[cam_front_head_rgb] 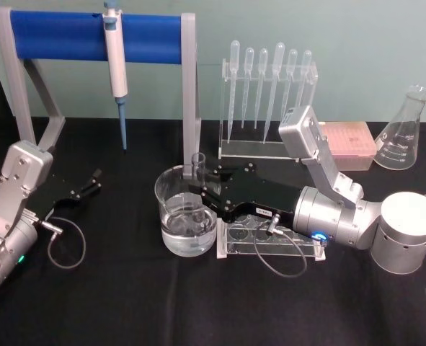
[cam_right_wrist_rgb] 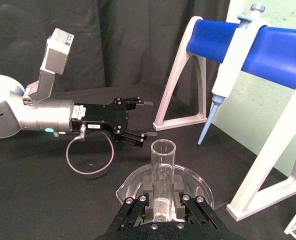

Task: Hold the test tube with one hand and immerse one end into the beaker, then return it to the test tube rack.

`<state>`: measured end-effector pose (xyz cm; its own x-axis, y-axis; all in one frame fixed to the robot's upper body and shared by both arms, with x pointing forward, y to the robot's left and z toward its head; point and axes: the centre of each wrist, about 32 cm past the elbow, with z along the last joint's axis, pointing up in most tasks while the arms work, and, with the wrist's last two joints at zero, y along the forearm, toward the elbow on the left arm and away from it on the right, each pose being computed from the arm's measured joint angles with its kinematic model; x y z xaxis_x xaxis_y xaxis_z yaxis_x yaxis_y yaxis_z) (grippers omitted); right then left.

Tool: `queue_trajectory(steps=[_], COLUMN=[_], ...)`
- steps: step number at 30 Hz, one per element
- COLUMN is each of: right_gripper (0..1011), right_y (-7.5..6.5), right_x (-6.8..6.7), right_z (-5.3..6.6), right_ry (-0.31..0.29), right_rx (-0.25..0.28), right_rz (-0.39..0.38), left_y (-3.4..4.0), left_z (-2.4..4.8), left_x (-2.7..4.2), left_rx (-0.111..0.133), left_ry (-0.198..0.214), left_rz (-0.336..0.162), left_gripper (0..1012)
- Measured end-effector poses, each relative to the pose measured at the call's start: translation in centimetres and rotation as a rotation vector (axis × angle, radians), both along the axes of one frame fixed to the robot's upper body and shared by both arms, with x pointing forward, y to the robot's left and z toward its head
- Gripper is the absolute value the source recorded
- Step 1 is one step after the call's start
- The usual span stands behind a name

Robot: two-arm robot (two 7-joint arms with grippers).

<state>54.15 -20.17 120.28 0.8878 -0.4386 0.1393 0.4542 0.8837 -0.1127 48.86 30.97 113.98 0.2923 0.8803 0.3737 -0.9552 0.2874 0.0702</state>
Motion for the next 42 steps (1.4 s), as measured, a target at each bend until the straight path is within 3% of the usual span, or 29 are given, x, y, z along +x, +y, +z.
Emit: queue_trajectory(steps=[42], right_gripper=[222], right_y=[0.0], right_x=[0.0], right_z=[0.0], right_ry=[0.0], right_rx=[0.0], right_rz=[0.0], left_y=[0.0], left_z=[0.0], left_x=[0.0], left_rx=[0.0], left_ry=[0.0], left_rz=[0.0], left_gripper=[1000])
